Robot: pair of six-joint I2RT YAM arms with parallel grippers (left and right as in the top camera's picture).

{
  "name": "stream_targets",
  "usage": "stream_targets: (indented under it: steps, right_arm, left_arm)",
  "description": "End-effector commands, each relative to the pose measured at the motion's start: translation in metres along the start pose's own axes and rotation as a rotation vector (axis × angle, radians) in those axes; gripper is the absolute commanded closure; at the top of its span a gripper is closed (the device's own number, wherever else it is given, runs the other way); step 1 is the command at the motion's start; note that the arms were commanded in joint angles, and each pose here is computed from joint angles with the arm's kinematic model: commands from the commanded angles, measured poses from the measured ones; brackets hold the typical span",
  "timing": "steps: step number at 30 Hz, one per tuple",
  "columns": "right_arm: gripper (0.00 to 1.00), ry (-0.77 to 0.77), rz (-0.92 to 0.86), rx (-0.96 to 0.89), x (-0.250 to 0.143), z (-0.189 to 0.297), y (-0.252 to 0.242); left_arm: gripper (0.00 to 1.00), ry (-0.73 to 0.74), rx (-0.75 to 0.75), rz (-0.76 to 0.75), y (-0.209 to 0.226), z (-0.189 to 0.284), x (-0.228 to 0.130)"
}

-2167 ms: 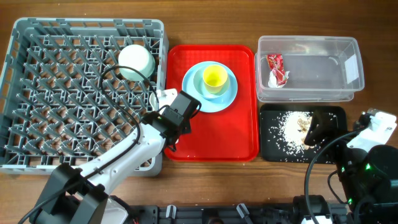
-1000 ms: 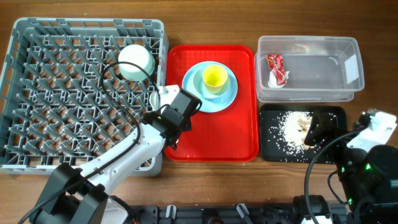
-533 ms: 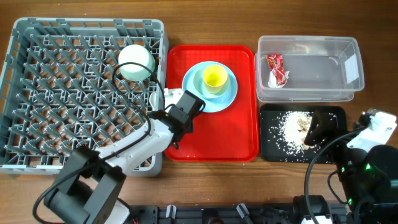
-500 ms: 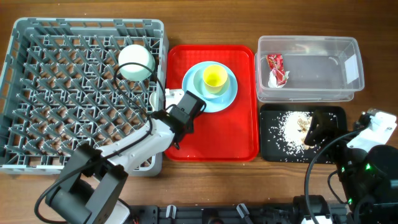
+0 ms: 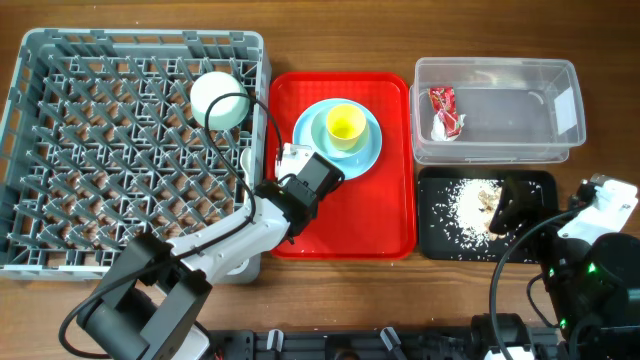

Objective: Sort waste into correct bins and load items into the dishwasher rack
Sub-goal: 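Move the left gripper back to the white fork on the tray, then grasp the white fork handle with the left gripper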

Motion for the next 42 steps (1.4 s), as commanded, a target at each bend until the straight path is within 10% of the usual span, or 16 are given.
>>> stream_targets:
  steps: [1,17,33,42]
  right_arm:
    - [0.0,-0.01,0.015,0.008,0.003,0.002,0.001]
    - [0.0,-0.01,0.015,0.008,0.003,0.002,0.001]
    - [0.01,-0.009,0.015,0.008,0.003,0.002,0.001]
    - [0.0,-0.009,0.015,0.008,0.003,0.002,0.001]
  left_arm:
    - [0.83,-0.006,0.041,-0.051,0.003,-0.006,-0.004]
    - [0.83,0.107,-0.065,-0.043,-0.017,-0.022,-0.025]
    - [0.96,-0.184,0.155,-0.219,-0.031,0.013,-0.009]
    - [0.88,-0.047,0.157,-0.01,-0.003,-0.007,-0.009]
Point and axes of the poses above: each gripper's point midway between its finger pads, its own z axis back along the fingers, its own y axis along the line the jaws close on, x = y × z, the point moved 4 cm from there along z, back along the fingers, and after that the axes turned 9 degrees about z, right-handed, at the moved point
